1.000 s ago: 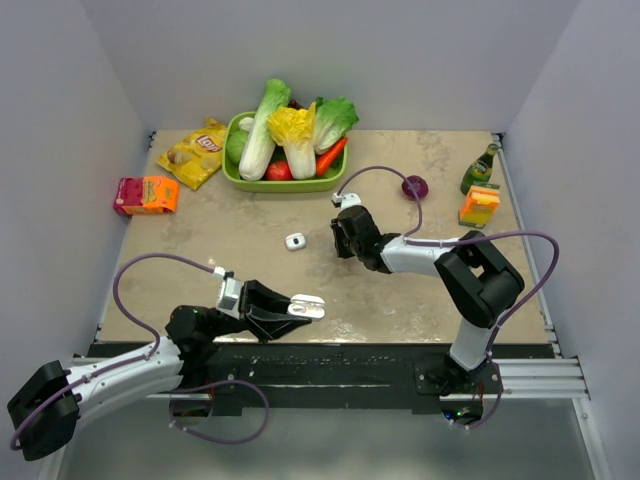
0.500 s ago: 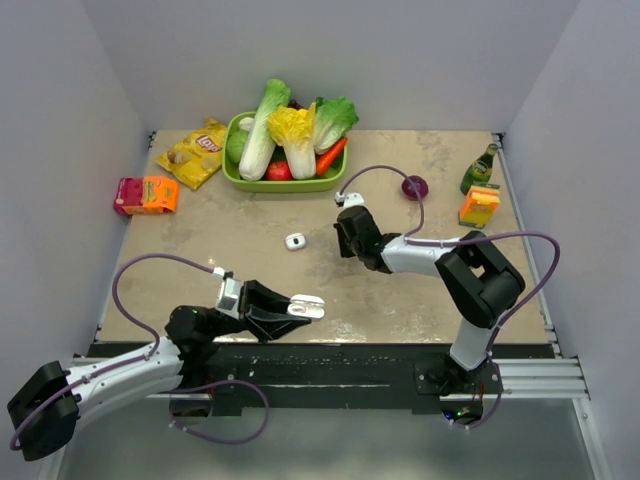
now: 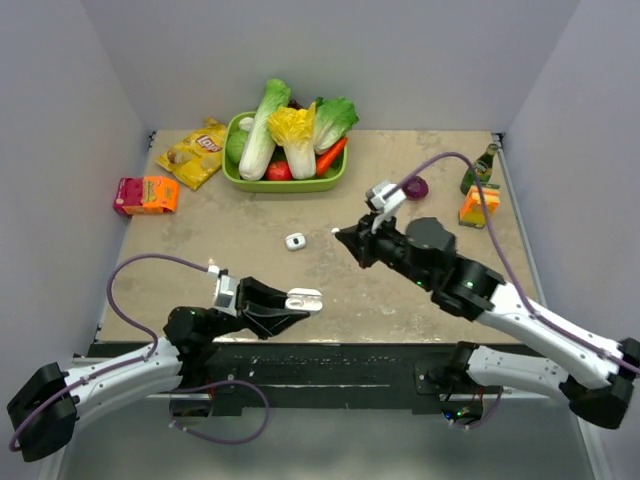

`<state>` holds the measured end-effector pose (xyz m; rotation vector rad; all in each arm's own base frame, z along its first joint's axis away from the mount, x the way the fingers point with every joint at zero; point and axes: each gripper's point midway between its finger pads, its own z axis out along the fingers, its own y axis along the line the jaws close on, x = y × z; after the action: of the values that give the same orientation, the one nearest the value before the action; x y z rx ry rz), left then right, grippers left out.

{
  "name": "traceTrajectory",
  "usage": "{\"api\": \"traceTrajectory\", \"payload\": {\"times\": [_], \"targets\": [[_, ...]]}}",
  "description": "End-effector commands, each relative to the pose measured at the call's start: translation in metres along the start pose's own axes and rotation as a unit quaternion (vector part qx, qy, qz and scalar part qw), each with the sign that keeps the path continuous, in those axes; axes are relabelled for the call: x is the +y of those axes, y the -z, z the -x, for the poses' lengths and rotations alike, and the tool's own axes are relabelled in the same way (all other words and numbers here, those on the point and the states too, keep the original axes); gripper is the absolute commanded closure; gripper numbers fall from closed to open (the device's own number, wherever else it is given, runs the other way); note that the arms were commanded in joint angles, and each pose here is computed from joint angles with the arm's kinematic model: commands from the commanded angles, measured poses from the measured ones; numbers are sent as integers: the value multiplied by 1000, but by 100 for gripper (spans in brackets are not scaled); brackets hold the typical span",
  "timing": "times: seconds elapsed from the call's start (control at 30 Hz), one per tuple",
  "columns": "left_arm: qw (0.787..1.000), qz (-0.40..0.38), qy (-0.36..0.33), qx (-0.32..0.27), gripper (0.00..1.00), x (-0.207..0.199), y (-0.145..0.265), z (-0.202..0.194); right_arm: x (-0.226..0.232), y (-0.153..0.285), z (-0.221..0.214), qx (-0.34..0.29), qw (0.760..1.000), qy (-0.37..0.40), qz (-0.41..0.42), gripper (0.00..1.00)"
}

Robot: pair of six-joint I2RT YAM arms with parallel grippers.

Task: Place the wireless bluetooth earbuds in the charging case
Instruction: Pick up the earbud from the center of the board, then place the earbud in the charging case.

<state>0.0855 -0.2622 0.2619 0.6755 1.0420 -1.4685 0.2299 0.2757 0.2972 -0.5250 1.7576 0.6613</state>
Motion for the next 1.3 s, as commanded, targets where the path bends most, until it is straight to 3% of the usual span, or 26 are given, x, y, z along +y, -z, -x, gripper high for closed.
{"api": "traceTrajectory", "payload": {"times": [0.0, 0.23, 0.57, 1.27], "targets": [[1000, 22, 1, -7, 100, 8, 13, -13, 49, 62, 10, 16, 986, 53, 154, 100], [1000, -10, -3, 21, 100, 1, -8, -7, 76, 103, 2, 47, 956, 120, 265, 100], [992, -60, -12, 106, 100, -13, -21, -13, 100, 135, -23, 74, 923, 138, 352, 100], [989, -102, -14, 108, 100, -23, -35, -6, 115, 115, -52, 130, 919, 135, 346, 100]]}}
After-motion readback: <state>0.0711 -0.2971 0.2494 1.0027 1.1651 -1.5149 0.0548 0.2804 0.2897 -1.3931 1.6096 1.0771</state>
